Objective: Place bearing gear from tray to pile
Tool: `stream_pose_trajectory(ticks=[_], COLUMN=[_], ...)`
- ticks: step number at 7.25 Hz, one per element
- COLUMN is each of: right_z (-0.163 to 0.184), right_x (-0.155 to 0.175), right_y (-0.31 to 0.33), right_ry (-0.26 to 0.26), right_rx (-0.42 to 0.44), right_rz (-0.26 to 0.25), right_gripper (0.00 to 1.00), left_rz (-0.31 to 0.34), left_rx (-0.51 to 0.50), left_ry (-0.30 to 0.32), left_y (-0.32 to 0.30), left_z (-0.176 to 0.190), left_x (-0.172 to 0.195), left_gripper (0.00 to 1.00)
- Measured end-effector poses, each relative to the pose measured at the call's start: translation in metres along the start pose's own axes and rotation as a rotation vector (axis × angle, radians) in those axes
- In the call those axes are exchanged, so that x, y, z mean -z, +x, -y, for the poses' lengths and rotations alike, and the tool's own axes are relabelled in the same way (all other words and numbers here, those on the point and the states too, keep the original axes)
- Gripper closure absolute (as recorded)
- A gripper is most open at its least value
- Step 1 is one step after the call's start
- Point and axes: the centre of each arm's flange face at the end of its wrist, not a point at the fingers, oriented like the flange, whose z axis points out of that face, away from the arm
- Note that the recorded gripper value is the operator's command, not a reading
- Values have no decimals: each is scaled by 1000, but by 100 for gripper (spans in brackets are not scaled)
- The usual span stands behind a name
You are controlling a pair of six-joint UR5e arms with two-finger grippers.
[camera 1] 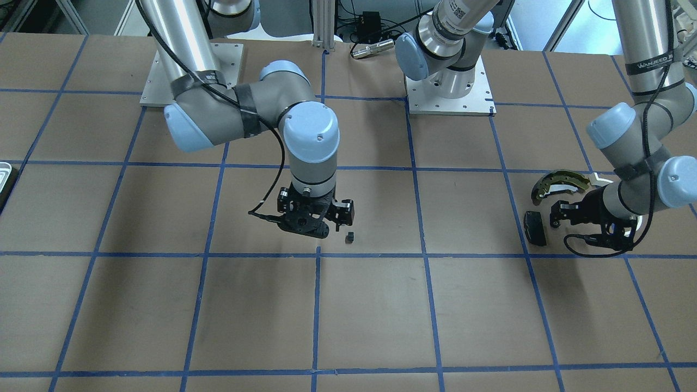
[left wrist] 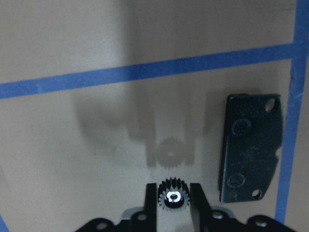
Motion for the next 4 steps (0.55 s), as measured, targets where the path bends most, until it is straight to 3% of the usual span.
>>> stream_pose_trajectory(ticks=[2, 4], right_z=[35, 47], right_x=[65, 149], right_y=[89, 140], right_ry=[-20, -15], right_rx=[70, 95], right_rz=[-12, -22], right_gripper=[0, 0], left_rz=[11, 25], left_rx=[0, -10], left_ry=[14, 43], left_y=[3, 31], left_z=[1, 12], left_x=[12, 57], left_gripper=[0, 0])
